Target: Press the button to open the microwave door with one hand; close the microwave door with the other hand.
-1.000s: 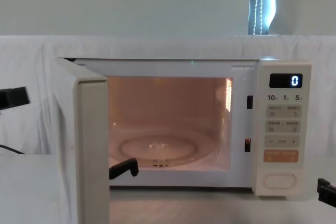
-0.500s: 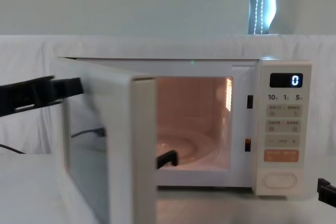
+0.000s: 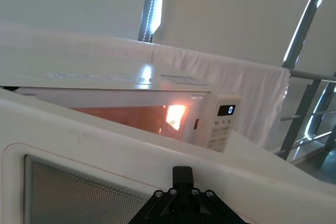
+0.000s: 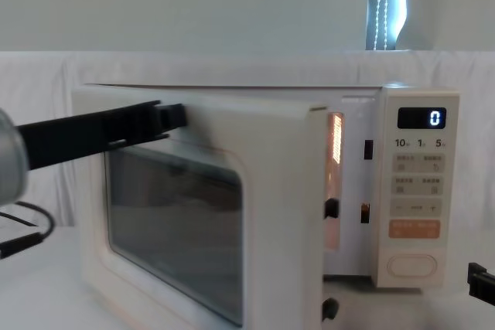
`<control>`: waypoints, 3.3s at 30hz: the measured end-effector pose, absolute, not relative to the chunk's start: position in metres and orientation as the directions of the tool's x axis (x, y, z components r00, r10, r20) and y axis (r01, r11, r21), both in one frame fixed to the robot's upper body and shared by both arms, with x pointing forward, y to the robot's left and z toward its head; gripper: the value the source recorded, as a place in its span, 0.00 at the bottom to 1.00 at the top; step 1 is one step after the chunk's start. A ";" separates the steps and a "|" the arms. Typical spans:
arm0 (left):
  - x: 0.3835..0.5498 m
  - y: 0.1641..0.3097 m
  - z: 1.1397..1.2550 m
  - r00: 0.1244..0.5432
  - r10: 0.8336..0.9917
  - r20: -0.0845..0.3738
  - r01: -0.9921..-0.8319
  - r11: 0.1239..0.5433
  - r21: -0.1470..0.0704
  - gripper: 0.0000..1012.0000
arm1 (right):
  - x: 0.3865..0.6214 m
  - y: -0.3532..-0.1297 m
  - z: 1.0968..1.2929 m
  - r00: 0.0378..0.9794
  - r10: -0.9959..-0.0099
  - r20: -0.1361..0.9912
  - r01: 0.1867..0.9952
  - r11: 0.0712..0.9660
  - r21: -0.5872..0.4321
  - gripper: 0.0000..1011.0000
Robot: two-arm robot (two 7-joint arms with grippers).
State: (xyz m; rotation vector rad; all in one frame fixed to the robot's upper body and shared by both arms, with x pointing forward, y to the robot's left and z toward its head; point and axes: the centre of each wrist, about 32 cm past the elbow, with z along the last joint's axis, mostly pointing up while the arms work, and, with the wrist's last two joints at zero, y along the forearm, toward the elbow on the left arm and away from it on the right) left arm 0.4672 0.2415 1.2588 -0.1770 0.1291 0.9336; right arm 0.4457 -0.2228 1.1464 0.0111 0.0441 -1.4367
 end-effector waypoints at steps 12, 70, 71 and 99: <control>0.498 0.215 1.259 0.565 0.812 -0.144 -0.825 0.561 -0.072 0.00 | 0.446 -0.223 1.146 0.133 -0.990 -0.037 0.991 0.134 -0.019 0.99; 0.584 0.157 1.263 0.420 0.906 -0.056 -0.907 0.418 -0.050 0.00 | 0.446 -0.223 1.146 0.133 -0.990 -0.037 0.991 0.134 -0.019 0.99; 0.585 0.157 1.263 0.419 0.906 -0.057 -0.908 0.417 -0.049 0.00 | 0.446 -0.223 1.146 0.133 -0.990 -0.037 0.991 0.134 -0.019 0.99; 0.590 0.148 1.261 0.404 0.913 -0.059 -0.915 0.402 -0.044 0.00 | 0.446 -0.223 1.146 0.133 -0.990 -0.037 0.991 0.134 -0.019 0.99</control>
